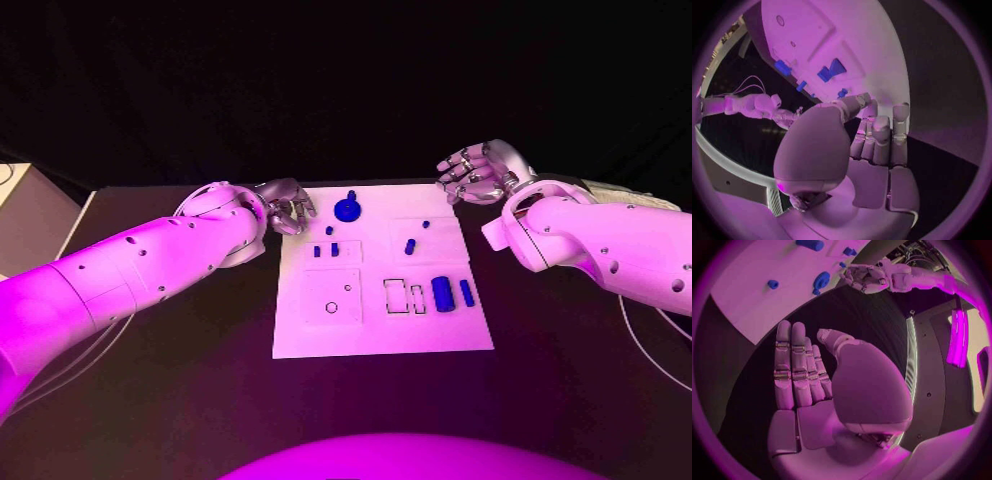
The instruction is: Assemble the parts on the task board
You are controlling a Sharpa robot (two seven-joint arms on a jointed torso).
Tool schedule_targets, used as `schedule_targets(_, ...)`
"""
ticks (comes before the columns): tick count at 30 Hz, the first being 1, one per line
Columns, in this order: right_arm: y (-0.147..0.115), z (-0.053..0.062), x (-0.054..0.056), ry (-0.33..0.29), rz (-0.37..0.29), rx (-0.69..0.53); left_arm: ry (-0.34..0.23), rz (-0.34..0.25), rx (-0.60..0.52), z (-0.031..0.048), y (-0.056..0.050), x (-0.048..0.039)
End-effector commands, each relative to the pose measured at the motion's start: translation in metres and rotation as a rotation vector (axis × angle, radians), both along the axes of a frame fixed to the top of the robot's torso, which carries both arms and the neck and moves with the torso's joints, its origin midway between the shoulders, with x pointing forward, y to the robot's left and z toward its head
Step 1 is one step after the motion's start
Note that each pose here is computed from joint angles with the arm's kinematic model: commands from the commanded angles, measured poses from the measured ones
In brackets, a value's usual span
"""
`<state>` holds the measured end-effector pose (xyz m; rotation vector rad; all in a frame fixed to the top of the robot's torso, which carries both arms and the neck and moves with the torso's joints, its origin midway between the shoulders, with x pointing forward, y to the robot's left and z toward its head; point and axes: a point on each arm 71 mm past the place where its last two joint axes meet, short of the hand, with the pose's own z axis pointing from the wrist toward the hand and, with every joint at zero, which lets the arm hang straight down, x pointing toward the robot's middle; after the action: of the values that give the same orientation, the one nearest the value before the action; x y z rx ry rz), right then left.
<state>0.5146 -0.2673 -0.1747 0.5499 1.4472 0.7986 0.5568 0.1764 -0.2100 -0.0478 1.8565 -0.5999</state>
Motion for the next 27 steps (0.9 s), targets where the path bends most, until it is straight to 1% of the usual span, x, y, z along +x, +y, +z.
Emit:
schedule_targets(1, 0.006, -0.003, 0.000, 0.008, 0.123, -0.142, 0.011, 0.024, -0.263, 0.0110, 0.004, -0.0005)
schedule_targets(4, 0.007, -0.006, 0.000, 0.010, 0.170, -0.234, 0.030, 0.040, -0.438, 0.0191, 0.014, -0.0022)
schedule_targets(6, 0.008, -0.009, -0.001, 0.007, 0.202, -0.313, 0.052, 0.052, -0.561, 0.0223, 0.021, -0.0057)
schedule_targets(7, 0.009, -0.011, -0.001, 0.004, 0.225, -0.379, 0.077, 0.060, -0.659, 0.0236, 0.026, -0.0097)
schedule_targets(9, 0.010, -0.014, -0.002, -0.002, 0.247, -0.464, 0.114, 0.066, -0.788, 0.0242, 0.032, -0.0173)
schedule_targets(13, 0.012, -0.020, -0.003, -0.016, 0.260, -0.616, 0.162, 0.073, -0.962, 0.0255, 0.039, -0.0311)
schedule_targets(16, 0.013, -0.024, -0.004, -0.037, 0.246, -0.700, 0.186, 0.069, -1.053, 0.0254, 0.043, -0.0434)
schedule_targets(20, 0.015, -0.028, -0.003, -0.054, 0.224, -0.764, 0.205, 0.062, -1.133, 0.0258, 0.047, -0.0568)
schedule_targets(24, 0.016, -0.032, -0.001, -0.057, 0.208, -0.798, 0.211, 0.059, -1.175, 0.0267, 0.050, -0.0664)
schedule_targets(27, 0.017, -0.035, 0.000, -0.049, 0.206, -0.811, 0.211, 0.058, -1.187, 0.0273, 0.051, -0.0696)
